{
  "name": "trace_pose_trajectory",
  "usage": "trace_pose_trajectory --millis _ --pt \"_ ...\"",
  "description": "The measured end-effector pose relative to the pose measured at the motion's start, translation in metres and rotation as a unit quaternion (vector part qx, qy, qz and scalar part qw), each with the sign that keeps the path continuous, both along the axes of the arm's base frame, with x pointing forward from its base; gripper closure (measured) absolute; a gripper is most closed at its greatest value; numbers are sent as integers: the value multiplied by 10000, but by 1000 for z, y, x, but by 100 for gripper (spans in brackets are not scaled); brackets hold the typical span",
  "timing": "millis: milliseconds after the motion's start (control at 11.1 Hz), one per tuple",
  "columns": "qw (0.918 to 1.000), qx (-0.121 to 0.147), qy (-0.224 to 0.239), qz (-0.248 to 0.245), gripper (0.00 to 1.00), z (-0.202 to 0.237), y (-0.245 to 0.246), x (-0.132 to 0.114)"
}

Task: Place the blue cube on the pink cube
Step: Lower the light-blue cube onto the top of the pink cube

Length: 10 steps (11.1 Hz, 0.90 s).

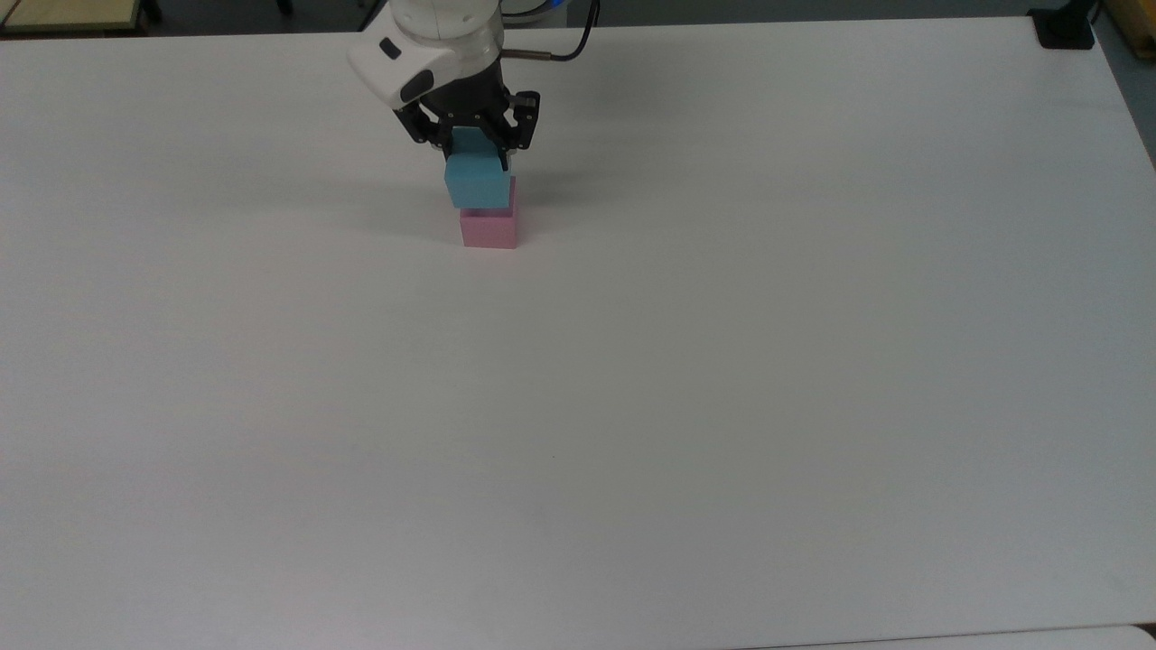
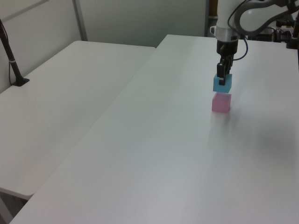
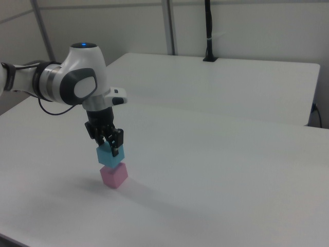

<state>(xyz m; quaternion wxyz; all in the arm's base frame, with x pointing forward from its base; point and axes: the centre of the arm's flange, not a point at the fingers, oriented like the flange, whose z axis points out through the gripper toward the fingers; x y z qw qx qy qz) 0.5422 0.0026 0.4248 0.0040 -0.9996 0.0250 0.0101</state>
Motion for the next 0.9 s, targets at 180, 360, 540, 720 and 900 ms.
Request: trace_pose_trajectory --millis 180,360,540,720,900 --pt "9998 -147 90 15 44 -13 1 3" --pt "9996 -212 159 106 44 -22 11 4" --pt "9995 -233 175 140 44 -24 19 4" --pt "9995 -233 175 141 44 -24 19 4" --pt "9995 -234 175 126 36 -24 17 4"
